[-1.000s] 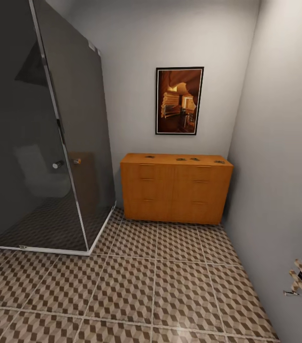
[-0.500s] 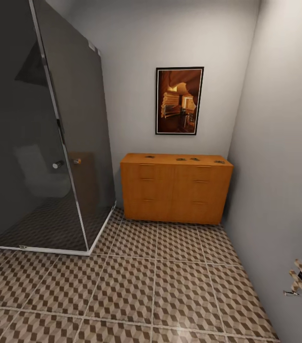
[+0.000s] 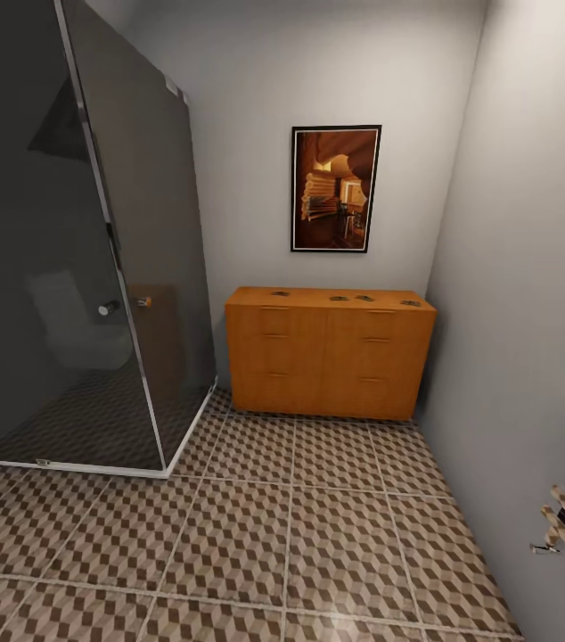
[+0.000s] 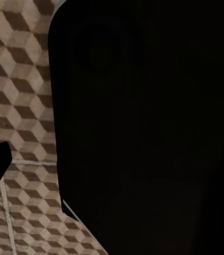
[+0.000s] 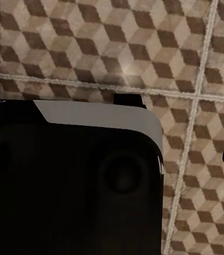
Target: Take the four mousetraps from the cabinet in the bathroom and place them on the bathroom floor. Make sure all four end up on the same floor surface, and ensure that at least two of them are either under or directly next to the same bathroom sink.
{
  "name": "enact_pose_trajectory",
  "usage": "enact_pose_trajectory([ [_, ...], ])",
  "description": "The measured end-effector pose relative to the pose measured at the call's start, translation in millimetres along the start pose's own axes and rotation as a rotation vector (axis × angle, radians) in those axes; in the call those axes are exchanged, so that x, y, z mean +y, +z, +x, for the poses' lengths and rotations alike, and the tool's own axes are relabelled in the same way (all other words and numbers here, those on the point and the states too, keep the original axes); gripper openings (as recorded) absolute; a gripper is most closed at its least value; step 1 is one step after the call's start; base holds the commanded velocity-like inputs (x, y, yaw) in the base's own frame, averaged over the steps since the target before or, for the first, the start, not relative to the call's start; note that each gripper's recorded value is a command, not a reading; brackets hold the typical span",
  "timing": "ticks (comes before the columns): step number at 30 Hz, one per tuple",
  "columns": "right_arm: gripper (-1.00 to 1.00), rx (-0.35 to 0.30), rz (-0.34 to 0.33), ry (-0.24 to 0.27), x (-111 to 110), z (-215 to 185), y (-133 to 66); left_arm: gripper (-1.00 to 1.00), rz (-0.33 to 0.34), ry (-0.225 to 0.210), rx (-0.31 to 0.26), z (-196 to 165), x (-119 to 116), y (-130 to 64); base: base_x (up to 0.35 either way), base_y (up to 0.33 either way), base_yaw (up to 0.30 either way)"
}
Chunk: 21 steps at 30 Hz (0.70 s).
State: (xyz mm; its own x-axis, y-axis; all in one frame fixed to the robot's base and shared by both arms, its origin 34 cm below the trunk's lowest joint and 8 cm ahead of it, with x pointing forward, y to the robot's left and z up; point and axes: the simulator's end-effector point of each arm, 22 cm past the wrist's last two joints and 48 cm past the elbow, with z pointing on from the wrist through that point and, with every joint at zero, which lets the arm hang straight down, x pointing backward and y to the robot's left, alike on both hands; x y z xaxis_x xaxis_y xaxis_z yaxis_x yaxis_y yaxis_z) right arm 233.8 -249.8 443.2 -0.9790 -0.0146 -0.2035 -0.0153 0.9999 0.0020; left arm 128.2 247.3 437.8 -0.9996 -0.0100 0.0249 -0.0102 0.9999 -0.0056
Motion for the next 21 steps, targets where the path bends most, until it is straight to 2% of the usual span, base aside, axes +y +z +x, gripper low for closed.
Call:
enact_pose_trajectory([
  [21, 1.0, -0.001, 0.002, 0.0, -1.3, -0.8, 0.0, 1.0, 0.0, 0.0, 0.0, -0.1, -0.1, 0.0, 0.0, 0.0, 0.0],
])
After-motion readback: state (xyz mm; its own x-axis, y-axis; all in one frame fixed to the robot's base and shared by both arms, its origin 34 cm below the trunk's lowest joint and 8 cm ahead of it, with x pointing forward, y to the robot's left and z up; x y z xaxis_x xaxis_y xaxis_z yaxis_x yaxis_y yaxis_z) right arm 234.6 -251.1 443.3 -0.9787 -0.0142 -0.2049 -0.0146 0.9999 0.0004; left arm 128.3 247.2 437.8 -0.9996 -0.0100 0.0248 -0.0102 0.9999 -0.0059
